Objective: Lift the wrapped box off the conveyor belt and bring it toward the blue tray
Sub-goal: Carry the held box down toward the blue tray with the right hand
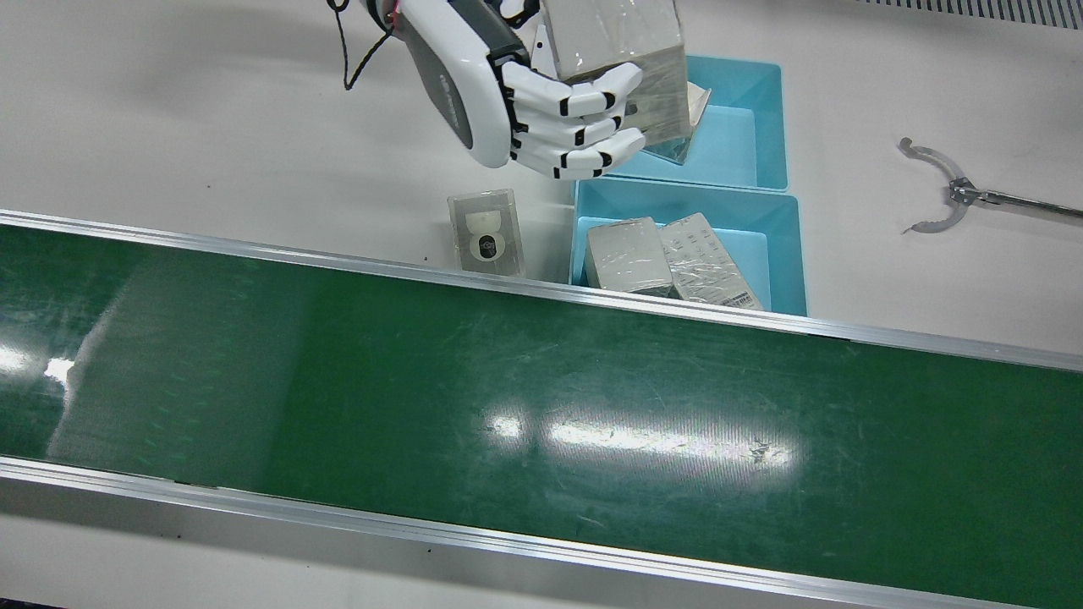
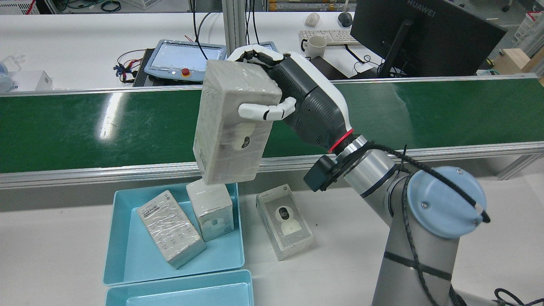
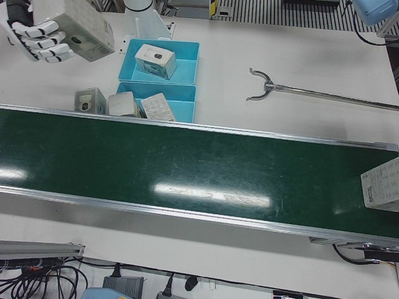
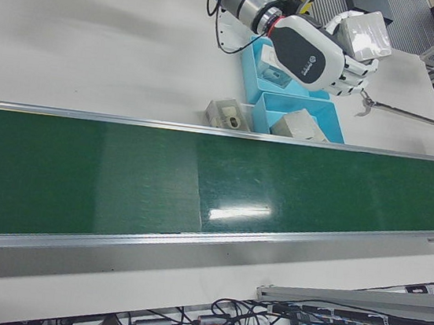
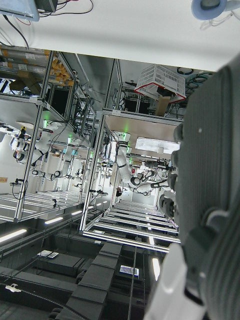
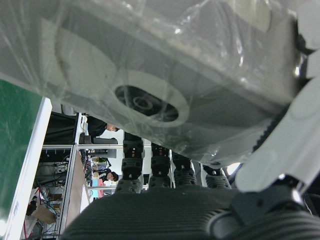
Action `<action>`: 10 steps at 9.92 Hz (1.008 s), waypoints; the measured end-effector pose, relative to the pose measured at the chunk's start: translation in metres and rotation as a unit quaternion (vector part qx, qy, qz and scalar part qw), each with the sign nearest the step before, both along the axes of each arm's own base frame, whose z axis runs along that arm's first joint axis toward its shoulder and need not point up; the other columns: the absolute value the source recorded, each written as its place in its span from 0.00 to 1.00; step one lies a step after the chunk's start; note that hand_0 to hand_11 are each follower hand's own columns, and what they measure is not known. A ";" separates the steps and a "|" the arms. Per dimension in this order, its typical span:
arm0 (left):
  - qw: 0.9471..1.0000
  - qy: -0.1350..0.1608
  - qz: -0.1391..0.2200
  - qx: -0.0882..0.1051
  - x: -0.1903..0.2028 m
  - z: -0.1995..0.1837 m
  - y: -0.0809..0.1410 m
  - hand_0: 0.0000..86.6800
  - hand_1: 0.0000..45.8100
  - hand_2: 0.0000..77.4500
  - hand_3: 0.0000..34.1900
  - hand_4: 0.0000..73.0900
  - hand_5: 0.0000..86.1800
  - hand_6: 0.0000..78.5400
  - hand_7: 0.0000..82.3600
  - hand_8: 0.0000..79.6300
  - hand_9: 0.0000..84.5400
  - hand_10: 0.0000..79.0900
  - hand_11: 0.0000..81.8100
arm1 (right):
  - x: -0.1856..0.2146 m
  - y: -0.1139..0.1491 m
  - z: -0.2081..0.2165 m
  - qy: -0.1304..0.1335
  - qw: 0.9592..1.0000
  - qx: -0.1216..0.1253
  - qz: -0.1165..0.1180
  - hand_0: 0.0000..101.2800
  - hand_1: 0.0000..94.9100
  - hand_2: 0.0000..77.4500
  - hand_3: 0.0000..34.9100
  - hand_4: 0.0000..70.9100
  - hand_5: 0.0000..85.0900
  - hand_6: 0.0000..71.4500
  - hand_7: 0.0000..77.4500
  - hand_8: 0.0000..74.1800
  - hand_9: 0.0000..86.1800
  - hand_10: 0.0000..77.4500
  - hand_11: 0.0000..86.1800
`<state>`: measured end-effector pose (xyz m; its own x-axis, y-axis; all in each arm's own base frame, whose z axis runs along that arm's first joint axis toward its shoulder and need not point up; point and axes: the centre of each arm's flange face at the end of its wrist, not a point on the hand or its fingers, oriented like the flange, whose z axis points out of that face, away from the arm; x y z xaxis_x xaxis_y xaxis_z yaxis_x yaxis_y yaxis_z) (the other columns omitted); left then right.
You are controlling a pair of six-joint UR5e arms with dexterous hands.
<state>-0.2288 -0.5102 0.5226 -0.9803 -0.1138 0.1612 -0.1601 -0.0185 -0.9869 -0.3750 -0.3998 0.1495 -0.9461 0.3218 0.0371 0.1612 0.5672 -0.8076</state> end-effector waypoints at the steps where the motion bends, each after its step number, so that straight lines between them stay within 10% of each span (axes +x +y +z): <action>1: 1.000 0.000 0.000 0.000 0.000 0.000 0.000 0.00 0.00 0.01 0.00 0.00 0.01 0.01 0.01 0.01 0.01 0.01 0.00 | -0.018 0.026 -0.009 0.001 1.000 0.004 -0.010 0.45 0.06 0.40 0.00 0.32 0.52 0.36 0.67 0.31 0.42 0.33 0.44; 6: 1.000 0.000 0.000 0.000 0.000 0.000 0.000 0.00 0.00 0.01 0.00 0.01 0.01 0.00 0.01 0.01 0.00 0.01 0.00 | -0.062 0.097 -0.014 0.020 0.998 0.014 -0.060 0.45 0.05 0.41 0.00 0.32 0.52 0.36 0.67 0.26 0.34 0.27 0.36; 10: 1.000 0.000 0.000 0.000 0.000 0.000 0.000 0.00 0.00 0.01 0.00 0.01 0.01 0.00 0.01 0.01 0.01 0.01 0.00 | -0.090 0.129 -0.006 0.030 0.995 0.009 -0.099 0.45 0.06 0.40 0.31 0.32 0.52 0.31 0.65 0.01 0.08 0.14 0.21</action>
<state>-0.2288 -0.5102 0.5226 -0.9803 -0.1138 0.1612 -0.1601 -0.0185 -0.9869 -0.4651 -0.2709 0.1439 -0.8605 0.4998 0.0988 0.2227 0.5435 -0.8093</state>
